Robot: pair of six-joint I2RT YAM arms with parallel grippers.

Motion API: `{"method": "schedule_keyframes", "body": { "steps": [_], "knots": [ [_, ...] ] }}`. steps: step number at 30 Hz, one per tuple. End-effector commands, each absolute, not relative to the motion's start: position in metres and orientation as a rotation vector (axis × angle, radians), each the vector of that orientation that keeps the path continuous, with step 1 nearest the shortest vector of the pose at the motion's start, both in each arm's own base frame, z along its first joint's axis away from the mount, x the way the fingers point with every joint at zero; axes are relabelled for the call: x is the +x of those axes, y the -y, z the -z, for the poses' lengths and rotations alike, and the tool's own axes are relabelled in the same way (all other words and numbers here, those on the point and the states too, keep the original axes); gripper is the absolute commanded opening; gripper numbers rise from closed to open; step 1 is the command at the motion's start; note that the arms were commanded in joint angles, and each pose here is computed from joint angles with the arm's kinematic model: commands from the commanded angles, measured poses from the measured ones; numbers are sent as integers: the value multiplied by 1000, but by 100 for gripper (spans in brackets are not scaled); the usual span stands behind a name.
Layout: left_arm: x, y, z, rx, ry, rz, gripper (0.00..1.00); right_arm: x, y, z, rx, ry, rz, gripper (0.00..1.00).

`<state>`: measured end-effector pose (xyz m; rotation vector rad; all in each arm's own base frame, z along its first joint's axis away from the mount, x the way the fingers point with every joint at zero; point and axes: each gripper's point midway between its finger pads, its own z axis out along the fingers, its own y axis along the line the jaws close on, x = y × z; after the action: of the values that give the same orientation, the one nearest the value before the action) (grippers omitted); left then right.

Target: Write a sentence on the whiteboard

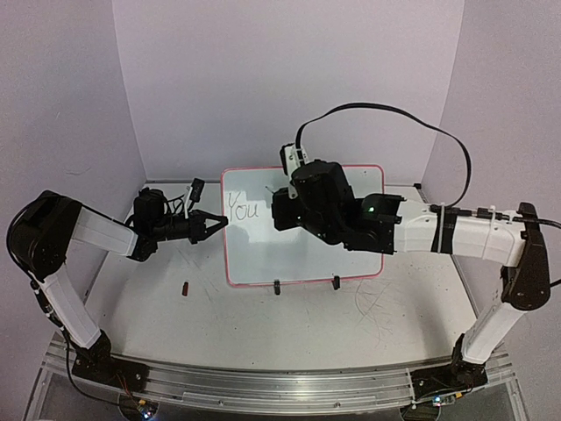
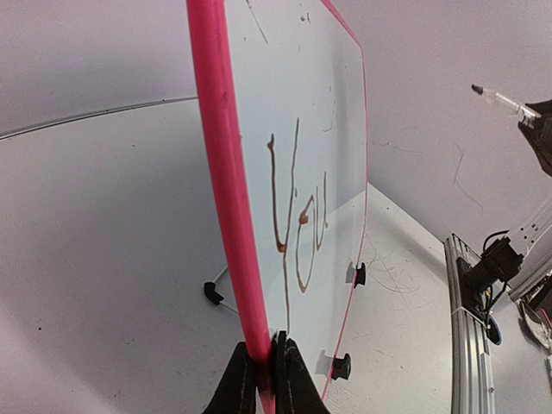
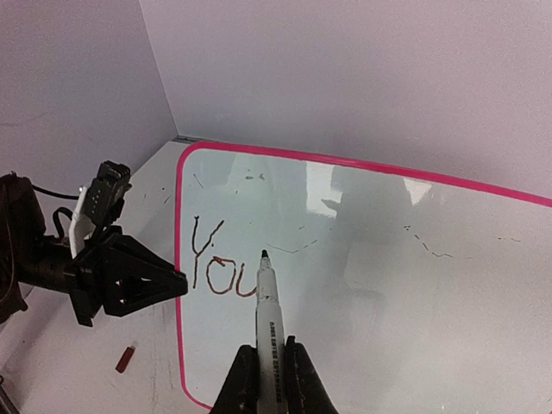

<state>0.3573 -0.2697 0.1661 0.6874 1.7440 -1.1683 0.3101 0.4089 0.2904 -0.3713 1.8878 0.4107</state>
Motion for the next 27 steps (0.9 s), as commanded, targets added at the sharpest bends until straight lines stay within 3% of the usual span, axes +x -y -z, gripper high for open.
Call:
{"method": "schedule_keyframes", "body": {
  "steps": [1,27],
  "knots": [
    [360,270,-168,726,-1714,1081,0,313,-424,-281,-435,-1874,-393,0],
    [363,269,-170,720,-1719,1068,0,343,-437,-264,-389,-1894,-317,0]
  ]
}}
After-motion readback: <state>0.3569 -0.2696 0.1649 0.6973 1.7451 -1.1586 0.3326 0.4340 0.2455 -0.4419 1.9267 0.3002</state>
